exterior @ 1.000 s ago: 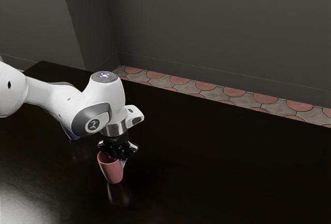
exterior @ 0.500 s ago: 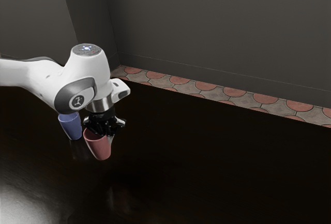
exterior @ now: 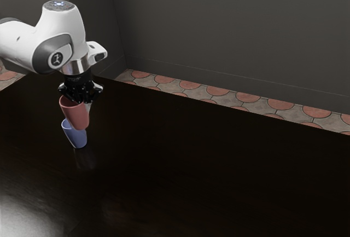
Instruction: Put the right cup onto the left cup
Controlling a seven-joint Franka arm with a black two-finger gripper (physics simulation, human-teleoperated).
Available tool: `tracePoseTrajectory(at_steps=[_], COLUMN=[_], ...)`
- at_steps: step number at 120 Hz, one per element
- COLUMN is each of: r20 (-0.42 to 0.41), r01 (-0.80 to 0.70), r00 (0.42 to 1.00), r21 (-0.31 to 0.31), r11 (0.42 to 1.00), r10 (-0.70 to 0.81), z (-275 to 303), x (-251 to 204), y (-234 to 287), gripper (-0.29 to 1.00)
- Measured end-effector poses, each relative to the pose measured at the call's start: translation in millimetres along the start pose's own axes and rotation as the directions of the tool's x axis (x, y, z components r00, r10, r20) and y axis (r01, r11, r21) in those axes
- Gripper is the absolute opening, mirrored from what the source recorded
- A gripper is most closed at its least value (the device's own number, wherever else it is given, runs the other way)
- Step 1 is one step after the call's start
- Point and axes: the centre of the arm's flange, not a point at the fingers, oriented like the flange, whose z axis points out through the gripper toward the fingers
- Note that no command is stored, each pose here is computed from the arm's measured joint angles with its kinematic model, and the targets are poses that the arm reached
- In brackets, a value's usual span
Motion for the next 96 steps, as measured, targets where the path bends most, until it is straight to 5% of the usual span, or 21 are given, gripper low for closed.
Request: tracePoseTrajectory(at_steps=[96], r20=[0.057], r01=[-0.119], r00=[0.992], r21=[0.045], r11=[0.992], r10=[0.117], z=[45.1], x=[114.1], y=[-83.3], gripper=[-0.08])
